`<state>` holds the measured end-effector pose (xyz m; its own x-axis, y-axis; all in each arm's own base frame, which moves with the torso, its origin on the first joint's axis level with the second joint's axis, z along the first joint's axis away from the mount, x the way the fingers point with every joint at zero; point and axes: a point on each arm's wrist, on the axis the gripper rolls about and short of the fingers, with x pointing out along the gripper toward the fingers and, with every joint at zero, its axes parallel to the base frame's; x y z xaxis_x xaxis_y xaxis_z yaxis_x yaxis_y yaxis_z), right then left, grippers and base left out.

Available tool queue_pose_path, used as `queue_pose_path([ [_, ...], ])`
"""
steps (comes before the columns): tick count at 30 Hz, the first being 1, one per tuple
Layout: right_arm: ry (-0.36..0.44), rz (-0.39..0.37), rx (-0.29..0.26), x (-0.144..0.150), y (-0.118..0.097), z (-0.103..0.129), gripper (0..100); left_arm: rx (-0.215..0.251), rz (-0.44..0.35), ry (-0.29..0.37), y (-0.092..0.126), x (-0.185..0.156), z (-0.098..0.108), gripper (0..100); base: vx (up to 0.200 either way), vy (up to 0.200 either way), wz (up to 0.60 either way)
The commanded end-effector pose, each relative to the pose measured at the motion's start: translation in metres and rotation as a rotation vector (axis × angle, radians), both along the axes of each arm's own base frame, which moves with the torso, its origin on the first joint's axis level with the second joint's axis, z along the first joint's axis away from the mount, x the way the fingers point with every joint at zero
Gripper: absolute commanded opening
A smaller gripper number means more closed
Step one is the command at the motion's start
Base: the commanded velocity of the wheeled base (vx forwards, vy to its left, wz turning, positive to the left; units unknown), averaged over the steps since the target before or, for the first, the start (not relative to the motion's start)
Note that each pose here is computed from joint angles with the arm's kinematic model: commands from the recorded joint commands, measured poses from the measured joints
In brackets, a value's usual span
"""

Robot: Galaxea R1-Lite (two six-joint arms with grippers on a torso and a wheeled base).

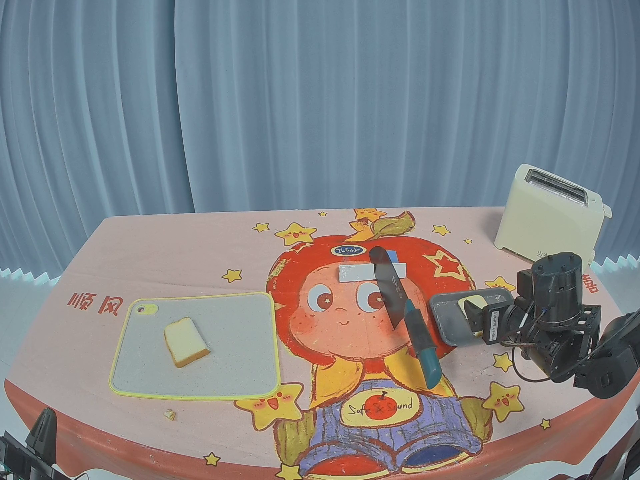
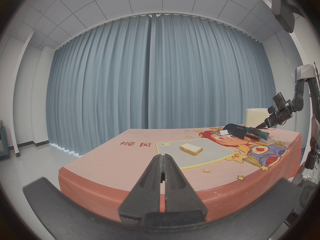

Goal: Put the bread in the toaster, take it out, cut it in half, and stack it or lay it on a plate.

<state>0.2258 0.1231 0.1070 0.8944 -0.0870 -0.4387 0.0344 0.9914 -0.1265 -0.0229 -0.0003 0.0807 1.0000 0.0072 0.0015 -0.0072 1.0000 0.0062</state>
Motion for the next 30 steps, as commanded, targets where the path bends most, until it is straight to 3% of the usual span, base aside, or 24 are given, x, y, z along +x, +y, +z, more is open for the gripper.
queue_pose_path([
  [1,-0.026,0.001,0.013,-0.002,-0.001,0.008,100,0.000,0.000,0.001,0.000,0.000,-0.005,0,0.000,0.000,0.00],
  [20,-0.050,-0.007,0.031,-0.003,-0.006,0.015,100,-0.002,0.000,0.001,0.000,0.000,-0.005,0,0.000,0.000,0.00],
  [30,-0.084,-0.059,0.050,-0.001,-0.021,0.025,100,-0.003,0.000,0.001,0.000,0.000,-0.005,0,0.000,0.000,0.00],
])
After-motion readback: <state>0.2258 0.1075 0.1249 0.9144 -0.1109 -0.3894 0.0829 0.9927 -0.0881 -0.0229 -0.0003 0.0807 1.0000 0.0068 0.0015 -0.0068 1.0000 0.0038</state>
